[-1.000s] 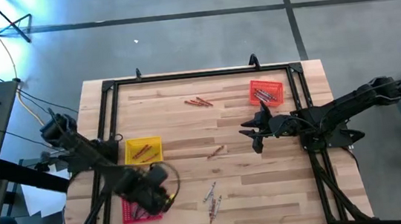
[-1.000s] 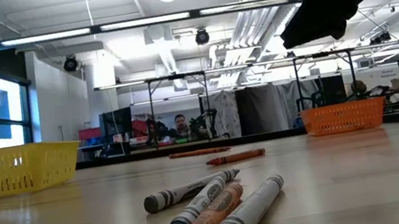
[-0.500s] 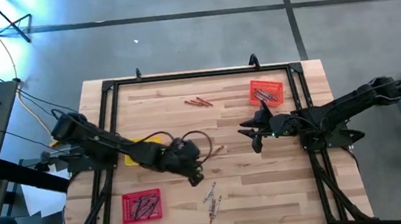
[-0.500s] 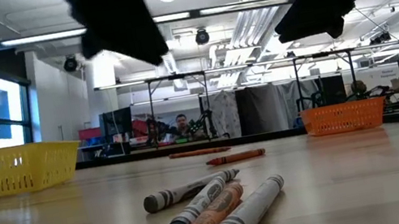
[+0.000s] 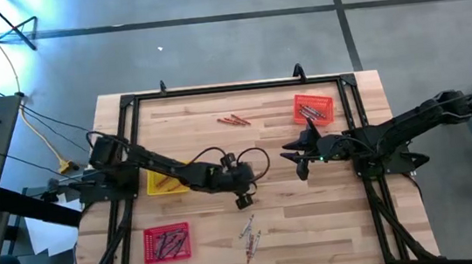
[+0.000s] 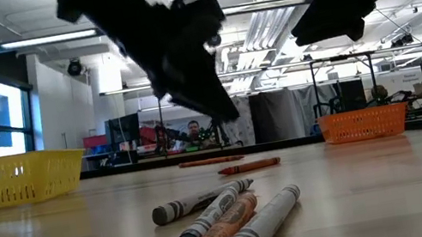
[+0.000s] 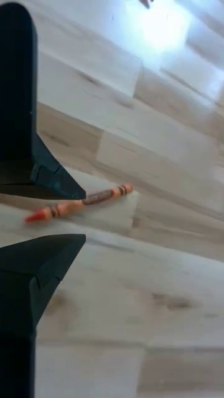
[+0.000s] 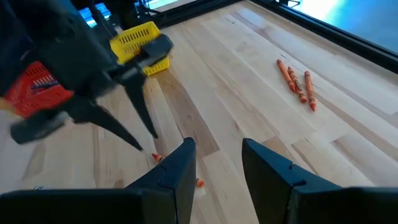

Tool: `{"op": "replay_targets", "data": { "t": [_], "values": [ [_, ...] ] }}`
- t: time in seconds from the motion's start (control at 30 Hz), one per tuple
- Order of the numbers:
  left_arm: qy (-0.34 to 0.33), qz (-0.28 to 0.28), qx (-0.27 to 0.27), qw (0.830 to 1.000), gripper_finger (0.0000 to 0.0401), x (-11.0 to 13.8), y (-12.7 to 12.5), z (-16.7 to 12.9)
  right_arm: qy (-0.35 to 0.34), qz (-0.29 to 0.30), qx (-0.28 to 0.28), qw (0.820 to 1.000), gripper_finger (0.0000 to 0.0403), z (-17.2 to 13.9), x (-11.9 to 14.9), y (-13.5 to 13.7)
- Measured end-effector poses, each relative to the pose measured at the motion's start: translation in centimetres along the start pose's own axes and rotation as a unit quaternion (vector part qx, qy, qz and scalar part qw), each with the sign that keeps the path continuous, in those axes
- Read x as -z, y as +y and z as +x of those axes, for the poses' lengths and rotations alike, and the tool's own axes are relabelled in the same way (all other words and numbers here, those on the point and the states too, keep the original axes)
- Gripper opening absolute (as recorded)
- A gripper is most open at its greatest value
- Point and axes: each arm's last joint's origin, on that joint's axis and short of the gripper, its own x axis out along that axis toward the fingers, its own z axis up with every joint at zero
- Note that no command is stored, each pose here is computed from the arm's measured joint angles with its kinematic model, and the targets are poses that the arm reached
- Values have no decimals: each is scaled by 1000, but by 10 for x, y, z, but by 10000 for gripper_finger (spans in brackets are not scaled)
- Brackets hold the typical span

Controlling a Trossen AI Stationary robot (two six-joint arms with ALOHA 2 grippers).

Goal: Sort crayons
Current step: Put the orange crayon into the yellow bin

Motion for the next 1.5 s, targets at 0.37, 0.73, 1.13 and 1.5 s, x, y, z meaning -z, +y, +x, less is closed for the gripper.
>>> {"op": "replay_targets", "data": {
  "t": [0.37, 0.73, 1.13, 1.5],
  "values": [
    [11, 18, 6, 1000, 85, 7, 7, 30, 12, 3, 7, 1000, 125, 0, 2, -1],
    [17, 54, 35, 998, 85, 7, 7, 31, 15, 2, 9, 1000, 125, 0, 3, -2],
    [18, 73, 30, 997, 85, 5, 15, 34, 17, 0, 9, 1000, 125, 0, 3, -2],
    [22, -34, 16, 999, 85, 2, 28, 38, 19, -1, 9, 1000, 125, 0, 4, -2]
  ]
}}
